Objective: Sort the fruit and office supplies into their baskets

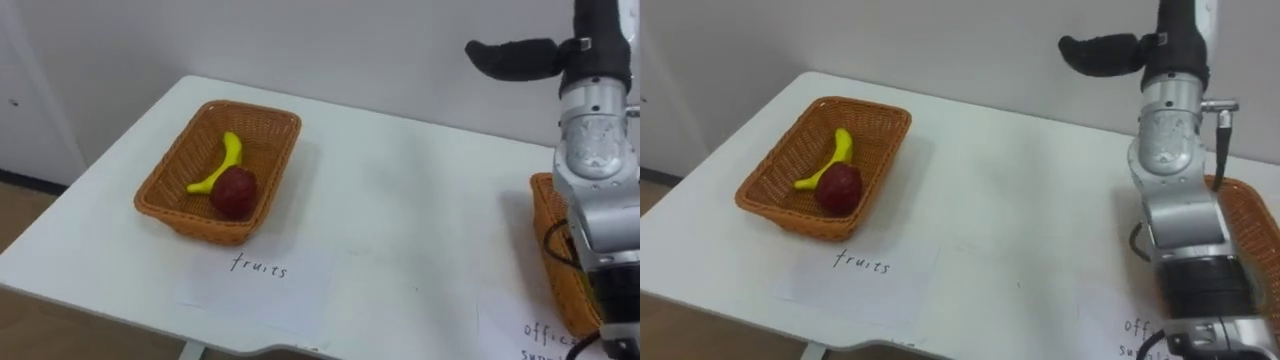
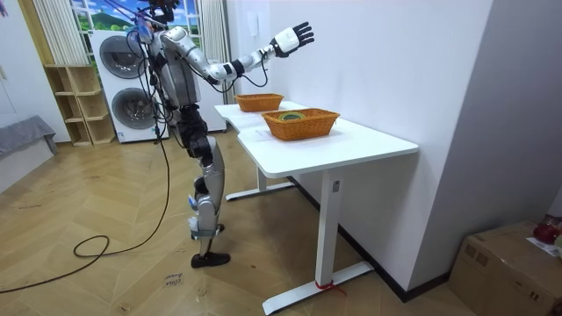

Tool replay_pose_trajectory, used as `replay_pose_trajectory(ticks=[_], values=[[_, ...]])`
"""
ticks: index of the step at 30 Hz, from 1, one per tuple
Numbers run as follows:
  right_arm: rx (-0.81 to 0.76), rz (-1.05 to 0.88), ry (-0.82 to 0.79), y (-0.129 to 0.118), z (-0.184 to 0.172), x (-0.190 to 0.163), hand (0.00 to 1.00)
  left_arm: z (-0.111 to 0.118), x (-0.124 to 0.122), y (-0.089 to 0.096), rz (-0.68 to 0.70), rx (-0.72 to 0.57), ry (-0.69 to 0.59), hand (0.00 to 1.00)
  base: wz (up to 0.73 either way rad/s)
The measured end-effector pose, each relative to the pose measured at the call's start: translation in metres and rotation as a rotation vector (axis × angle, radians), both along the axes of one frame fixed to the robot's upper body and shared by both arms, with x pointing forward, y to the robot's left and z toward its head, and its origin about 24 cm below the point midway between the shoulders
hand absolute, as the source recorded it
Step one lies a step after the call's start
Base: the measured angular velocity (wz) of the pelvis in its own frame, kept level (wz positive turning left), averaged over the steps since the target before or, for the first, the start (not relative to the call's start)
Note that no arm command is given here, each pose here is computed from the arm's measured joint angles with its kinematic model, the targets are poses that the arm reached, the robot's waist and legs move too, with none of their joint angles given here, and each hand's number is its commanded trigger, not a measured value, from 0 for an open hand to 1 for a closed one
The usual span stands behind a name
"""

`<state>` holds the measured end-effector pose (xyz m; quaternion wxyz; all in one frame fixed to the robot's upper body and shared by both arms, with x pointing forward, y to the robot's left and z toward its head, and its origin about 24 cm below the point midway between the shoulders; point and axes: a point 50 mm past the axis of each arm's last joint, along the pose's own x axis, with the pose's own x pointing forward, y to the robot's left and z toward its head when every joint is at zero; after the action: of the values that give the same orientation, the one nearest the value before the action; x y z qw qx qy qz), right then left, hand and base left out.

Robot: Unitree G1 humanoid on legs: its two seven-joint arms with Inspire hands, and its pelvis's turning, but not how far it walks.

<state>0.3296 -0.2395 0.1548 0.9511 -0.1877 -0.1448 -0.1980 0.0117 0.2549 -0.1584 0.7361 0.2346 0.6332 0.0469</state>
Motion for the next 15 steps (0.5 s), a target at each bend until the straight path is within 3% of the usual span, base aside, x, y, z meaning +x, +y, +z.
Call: replay_pose_trajectory(ticks=[7, 15], values=[[0.041, -0.026, -0.102, -0.012, 0.019, -0.010, 0.00, 0.003, 0.004, 0.008, 0.009, 0.022, -0.015, 0.00, -0.14], [0.182, -0.128, -0.098, -0.046, -0.001, -0.039, 0.00, 0.003, 0.001, 0.010, 0.027, 0.035, -0.027, 0.00, -0.12]])
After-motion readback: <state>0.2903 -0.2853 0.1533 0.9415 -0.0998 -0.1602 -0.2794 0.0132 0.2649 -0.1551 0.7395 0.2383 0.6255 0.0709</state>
